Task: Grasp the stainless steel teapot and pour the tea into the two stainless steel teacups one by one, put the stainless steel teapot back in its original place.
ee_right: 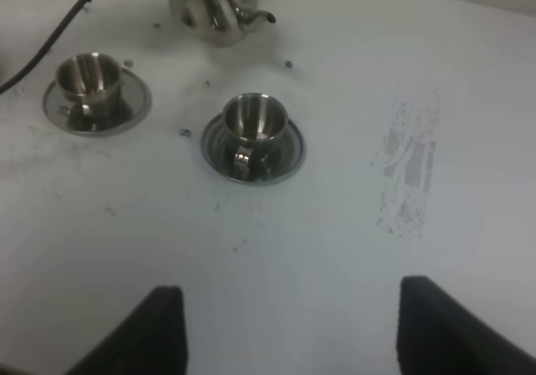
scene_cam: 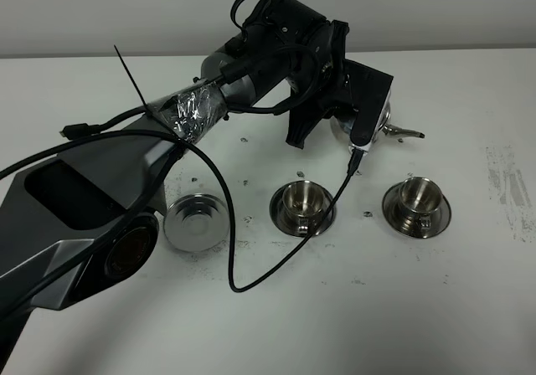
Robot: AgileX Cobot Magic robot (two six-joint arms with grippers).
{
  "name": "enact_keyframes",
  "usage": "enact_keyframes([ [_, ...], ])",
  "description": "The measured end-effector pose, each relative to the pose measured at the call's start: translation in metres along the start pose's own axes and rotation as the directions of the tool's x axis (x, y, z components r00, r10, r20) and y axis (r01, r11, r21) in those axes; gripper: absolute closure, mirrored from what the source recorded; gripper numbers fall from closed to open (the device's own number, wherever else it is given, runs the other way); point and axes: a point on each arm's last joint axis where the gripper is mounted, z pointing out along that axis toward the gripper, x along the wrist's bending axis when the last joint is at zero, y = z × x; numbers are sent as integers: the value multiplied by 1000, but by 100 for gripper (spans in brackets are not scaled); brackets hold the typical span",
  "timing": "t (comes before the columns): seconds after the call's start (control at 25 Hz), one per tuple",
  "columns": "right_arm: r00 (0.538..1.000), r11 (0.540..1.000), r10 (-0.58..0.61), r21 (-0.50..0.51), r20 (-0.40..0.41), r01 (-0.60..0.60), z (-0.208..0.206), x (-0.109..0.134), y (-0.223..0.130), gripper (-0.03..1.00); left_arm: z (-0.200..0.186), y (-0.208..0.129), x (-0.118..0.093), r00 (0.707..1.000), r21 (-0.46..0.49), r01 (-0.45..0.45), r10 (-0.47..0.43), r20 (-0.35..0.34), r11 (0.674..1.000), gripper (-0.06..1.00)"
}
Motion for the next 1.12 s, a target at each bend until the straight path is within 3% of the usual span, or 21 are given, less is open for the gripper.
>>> enact_keyframes([
  [0.72,1000,1000,0,0,0,0,0,0,0,45,-1,12,5,973,-34,-221,218,-80,975,77],
  [1.12,1000,1000,0,0,0,0,0,0,0,45,-2,17,5,958,-39,-279,275,-86,959,77],
])
